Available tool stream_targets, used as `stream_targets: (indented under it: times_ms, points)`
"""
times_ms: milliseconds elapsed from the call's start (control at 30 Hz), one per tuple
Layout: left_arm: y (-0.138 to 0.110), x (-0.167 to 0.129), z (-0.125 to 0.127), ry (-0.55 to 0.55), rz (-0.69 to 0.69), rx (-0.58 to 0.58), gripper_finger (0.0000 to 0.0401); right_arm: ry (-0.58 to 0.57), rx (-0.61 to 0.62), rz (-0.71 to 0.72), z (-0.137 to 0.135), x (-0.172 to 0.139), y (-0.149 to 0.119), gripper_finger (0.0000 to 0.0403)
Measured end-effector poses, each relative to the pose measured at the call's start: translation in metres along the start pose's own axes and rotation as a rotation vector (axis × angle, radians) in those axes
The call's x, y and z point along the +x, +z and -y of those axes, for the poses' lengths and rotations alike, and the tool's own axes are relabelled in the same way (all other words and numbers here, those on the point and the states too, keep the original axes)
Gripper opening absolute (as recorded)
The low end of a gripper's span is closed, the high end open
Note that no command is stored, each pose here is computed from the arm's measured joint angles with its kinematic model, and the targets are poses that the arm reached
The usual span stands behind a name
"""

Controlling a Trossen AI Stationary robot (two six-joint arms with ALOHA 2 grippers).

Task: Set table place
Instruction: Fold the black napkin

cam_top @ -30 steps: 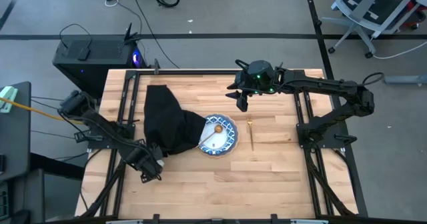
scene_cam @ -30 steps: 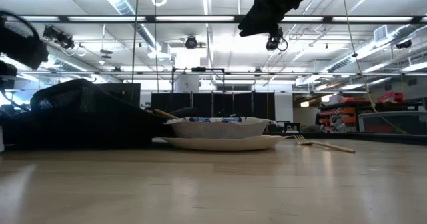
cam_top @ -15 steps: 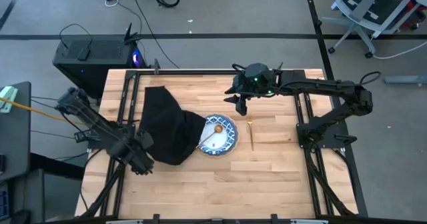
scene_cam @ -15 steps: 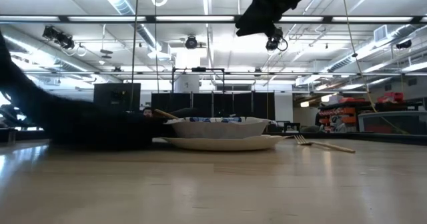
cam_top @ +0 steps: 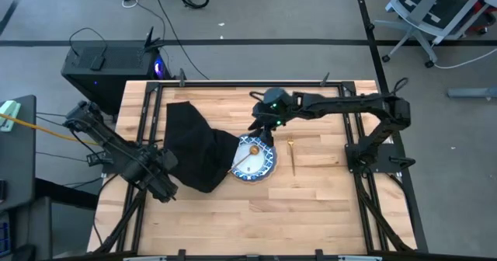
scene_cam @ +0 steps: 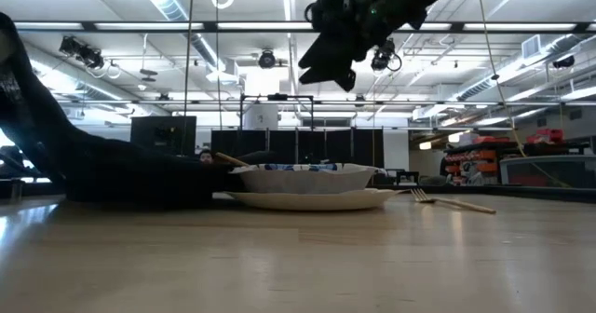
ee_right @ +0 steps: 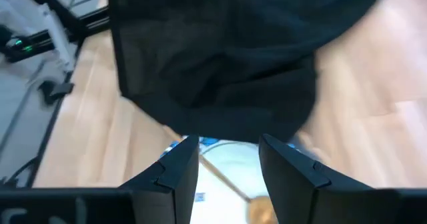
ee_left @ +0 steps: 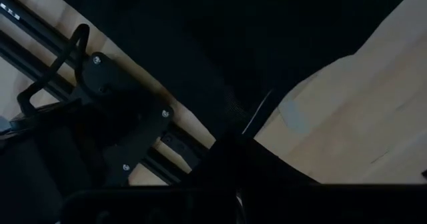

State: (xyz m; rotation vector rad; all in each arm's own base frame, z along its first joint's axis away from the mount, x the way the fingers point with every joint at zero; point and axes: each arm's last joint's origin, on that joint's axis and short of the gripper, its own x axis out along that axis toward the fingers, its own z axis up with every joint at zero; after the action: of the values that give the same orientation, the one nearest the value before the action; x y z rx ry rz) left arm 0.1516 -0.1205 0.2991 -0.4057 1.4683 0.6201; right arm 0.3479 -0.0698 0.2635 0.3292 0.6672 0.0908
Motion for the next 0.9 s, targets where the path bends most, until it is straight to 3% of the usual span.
stream_targets:
  times_ms: [267, 533, 700, 900]
  points:
    - [0.0, 0.0, 0.0, 0.001, 0.002, -0.015, 0.0006, 0.043, 0.04, -0.04, 0.01, 0.039, -0.011, 0.0163]
    - [0.0, 0.0, 0.0, 0.0, 0.002, -0.017, 0.0007, 0.056, 0.072, -0.058, 0.026, 0.073, 0.007, 0.0163]
    - [0.0, 0.0, 0.0, 0.001, 0.003, -0.018, 0.0006, 0.071, 0.219, -0.186, 0.039, 0.084, 0.01, 0.0163]
    - [0.001, 0.0, 0.0, 0.007, 0.036, -0.026, 0.0007, 0.046, 0.292, -0.176, 0.052, 0.093, 0.021, 0.0163]
